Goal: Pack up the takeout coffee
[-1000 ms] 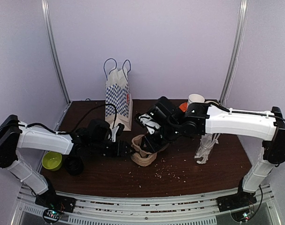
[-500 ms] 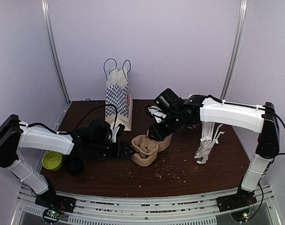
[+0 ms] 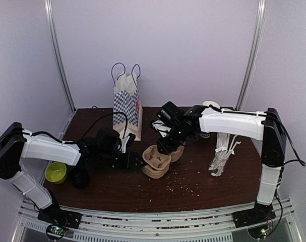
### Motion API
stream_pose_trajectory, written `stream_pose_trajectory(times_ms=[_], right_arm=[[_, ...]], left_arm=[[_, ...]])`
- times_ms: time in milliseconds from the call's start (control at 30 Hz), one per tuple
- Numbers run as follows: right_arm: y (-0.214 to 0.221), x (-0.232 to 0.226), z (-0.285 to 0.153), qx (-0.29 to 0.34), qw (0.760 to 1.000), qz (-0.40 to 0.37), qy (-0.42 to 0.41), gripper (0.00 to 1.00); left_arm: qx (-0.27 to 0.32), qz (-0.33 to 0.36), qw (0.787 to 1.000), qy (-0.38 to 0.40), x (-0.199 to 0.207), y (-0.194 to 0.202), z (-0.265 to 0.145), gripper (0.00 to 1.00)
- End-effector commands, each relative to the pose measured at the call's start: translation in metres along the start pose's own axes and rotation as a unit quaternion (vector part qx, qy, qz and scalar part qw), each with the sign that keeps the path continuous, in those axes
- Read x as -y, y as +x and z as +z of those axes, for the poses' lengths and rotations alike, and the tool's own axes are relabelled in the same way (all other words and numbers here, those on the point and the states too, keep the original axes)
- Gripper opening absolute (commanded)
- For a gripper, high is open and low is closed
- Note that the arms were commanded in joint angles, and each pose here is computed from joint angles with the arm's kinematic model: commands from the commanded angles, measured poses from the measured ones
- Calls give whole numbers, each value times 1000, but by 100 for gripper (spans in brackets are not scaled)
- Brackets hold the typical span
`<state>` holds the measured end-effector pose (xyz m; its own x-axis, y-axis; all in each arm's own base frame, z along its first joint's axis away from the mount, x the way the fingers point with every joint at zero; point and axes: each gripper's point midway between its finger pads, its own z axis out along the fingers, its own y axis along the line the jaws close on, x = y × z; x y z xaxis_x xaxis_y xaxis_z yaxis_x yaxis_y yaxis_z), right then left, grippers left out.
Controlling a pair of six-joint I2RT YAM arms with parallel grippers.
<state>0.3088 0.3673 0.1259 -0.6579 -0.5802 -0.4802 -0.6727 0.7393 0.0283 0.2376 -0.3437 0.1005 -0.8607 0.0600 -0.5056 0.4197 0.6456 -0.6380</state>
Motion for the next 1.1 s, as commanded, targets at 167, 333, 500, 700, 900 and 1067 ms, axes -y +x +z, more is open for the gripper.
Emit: stream_pose_trajectory(times_ms=[167, 333, 500, 700, 900, 1067], right_arm=[[-7, 7, -17, 15, 1000, 8, 2, 17], [-18, 9, -36, 39, 999, 16, -1, 16], [-28, 9, -59, 63, 998, 23, -5, 17], [-34, 8, -90, 92, 995, 32, -14, 16], [-39, 12, -117, 131, 990, 51, -14, 15], [-40, 18, -139, 172, 983, 71, -9, 14]], left_arm=[[-1, 12, 1000, -3, -2, -1, 9, 47], [-3, 9, 1000, -6, -5, 0, 10, 47], [-5, 9, 1000, -8, -6, 1, 10, 47], [-3, 12, 1000, -6, -3, -2, 10, 48], [6, 22, 1000, 0, 7, -11, 5, 57], [14, 29, 999, 8, 19, -20, -6, 68]])
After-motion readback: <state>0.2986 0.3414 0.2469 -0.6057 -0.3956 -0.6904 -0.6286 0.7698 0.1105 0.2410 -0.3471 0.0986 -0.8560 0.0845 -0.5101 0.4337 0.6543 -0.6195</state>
